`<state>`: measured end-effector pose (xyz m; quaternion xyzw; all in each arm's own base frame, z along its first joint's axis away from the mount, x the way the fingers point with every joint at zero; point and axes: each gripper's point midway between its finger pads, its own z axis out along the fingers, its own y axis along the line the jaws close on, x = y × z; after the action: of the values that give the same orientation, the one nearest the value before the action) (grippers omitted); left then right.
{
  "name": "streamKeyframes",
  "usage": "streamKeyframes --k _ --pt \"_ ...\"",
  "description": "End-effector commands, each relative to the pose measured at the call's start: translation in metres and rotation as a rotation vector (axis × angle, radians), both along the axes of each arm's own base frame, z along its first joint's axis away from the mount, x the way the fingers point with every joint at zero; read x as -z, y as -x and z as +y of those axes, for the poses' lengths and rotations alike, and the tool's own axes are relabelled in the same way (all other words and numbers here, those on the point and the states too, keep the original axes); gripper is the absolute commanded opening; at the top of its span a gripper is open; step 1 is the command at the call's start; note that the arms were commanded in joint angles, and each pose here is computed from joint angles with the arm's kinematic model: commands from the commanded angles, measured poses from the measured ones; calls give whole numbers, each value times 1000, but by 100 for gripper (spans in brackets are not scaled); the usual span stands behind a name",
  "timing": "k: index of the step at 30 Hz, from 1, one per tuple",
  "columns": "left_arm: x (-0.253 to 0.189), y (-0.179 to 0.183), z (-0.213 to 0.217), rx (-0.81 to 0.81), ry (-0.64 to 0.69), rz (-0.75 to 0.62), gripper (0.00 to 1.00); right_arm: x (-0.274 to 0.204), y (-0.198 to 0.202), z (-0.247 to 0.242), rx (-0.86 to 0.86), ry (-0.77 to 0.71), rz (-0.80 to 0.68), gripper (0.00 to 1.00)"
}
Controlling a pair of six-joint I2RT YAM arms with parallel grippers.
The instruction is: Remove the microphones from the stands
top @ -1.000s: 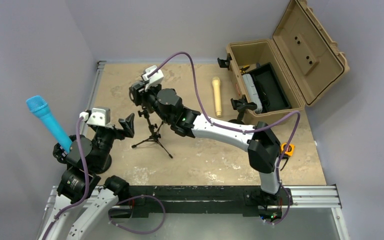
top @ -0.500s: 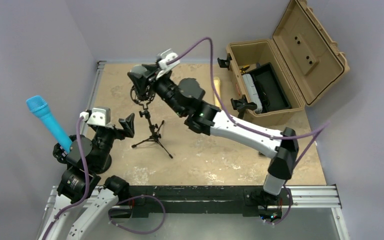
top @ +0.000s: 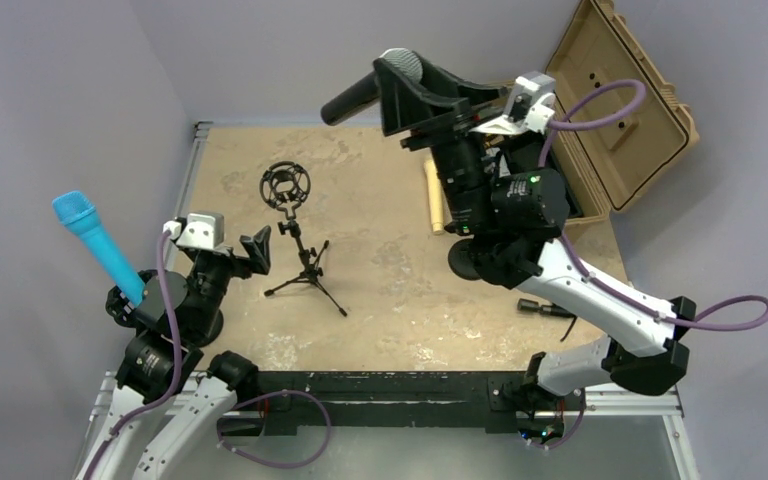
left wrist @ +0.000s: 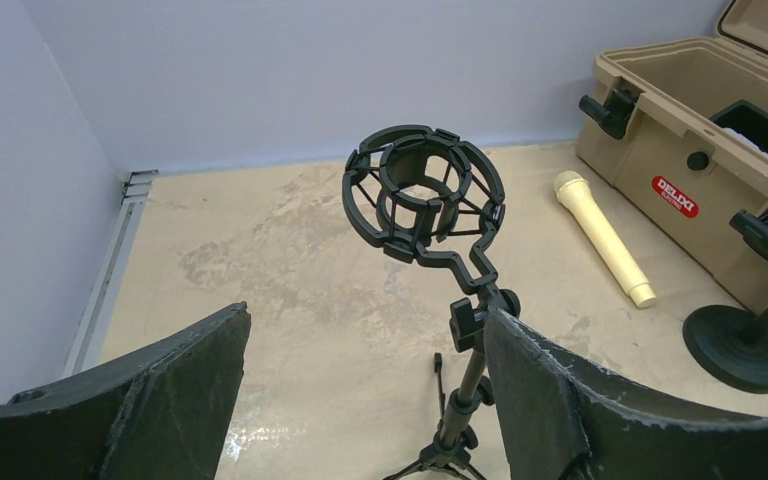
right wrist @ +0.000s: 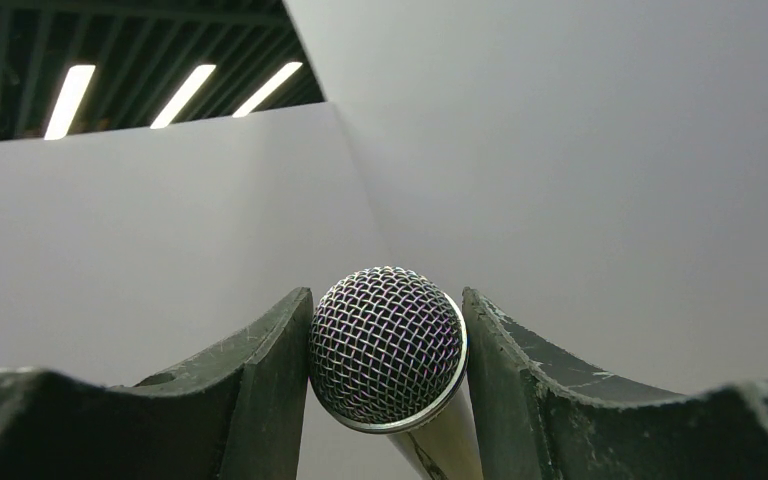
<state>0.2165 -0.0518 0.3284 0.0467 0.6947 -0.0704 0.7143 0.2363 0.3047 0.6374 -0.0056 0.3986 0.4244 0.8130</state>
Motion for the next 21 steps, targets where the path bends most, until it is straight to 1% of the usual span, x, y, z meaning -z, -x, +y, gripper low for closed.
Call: streamKeyframes --k 1,3,5,10,14,17,21 --pt "-15 -1 -2 8 10 -32 84 39 -40 -23 235 35 168 0" --pt "-13 -1 -2 7 5 -25 84 66 -59 -17 265 112 237 0" --pt "-14 -1 -3 12 8 -26 84 92 -73 -5 233 179 282 0" --pt "-14 -2 -7 32 16 -21 84 174 -128 4 176 386 435 0" --pt "-14 -1 -12 54 24 -18 84 232 -155 0 200 473 575 0" --pt "-15 -1 -12 54 23 -18 84 265 -172 -1 177 528 621 0" --pt "-17 2 -10 51 28 -28 84 324 -214 -11 219 613 708 0"
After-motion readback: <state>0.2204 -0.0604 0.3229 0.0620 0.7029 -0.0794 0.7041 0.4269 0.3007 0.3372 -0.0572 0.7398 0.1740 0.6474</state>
